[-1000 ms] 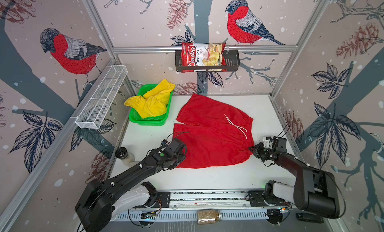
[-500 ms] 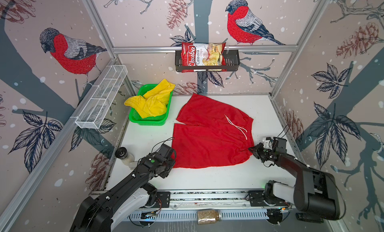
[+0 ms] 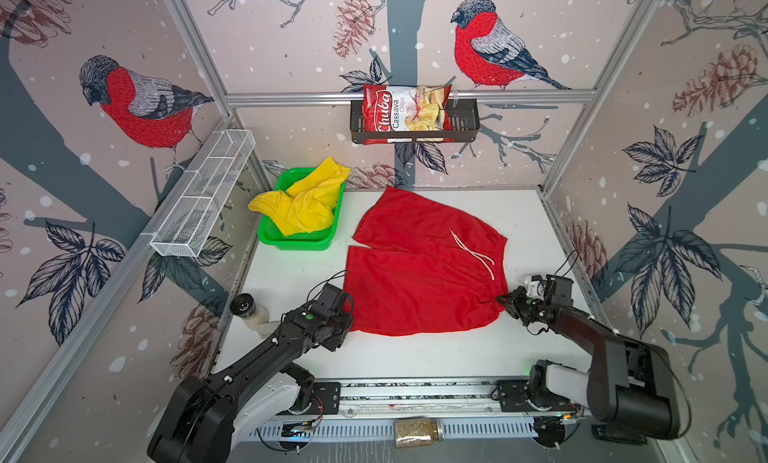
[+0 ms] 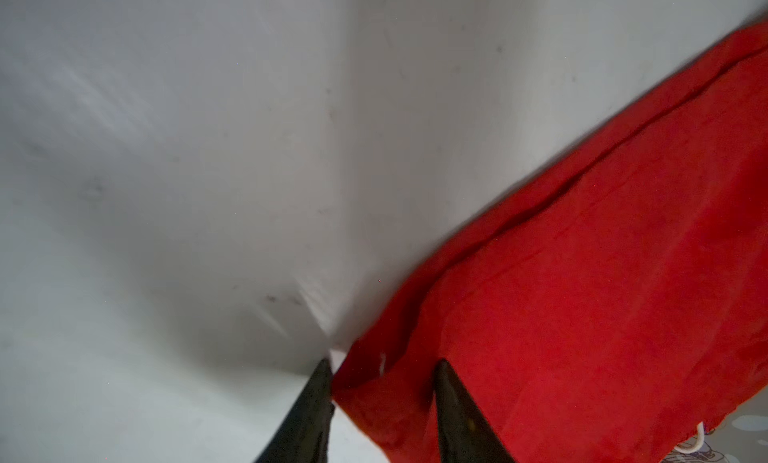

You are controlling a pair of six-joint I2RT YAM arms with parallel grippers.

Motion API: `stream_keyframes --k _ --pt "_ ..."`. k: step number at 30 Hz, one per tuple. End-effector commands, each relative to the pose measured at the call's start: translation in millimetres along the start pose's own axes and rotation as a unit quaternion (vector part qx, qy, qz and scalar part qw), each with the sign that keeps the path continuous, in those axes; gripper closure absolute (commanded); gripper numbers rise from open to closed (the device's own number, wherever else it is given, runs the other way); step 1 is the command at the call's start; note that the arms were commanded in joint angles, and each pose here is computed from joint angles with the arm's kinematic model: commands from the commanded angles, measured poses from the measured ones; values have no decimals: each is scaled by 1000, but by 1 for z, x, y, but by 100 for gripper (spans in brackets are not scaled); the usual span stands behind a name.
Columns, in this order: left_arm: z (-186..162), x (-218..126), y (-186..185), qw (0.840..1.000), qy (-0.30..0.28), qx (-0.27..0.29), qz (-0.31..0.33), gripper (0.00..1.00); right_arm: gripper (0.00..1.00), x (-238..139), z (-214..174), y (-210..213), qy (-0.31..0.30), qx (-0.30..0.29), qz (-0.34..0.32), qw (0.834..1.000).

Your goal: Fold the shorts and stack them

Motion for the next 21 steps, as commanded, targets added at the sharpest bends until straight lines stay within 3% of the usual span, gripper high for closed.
stream_keyframes --k 1,5,8,14,21 --pt "1 1 -7 1000 2 -11 -12 69 90 0 -1 -2 -2 1 -6 1000" --pt "5 -4 -11 1000 -10 2 -3 89 90 -3 -2 -4 -4 -3 -17 1000" --pt "6 -12 -9 1000 -15 3 8 95 91 -6 -4 -7 -3 -3 -33 999" --pt "5 -30 7 1000 -16 15 16 100 91 -13 -32 -13 15 12 -71 997" --pt "22 -64 -5 993 -83 80 -34 100 94 -36 -28 12 -35 6 -79 996"
Point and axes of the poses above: each gripper's point midway between its finger pads, its own x axis out along the fingers, its own y axis along the line the jaws close on, z = x × y, the point moved 2 cm from there along -x, back along the fingers
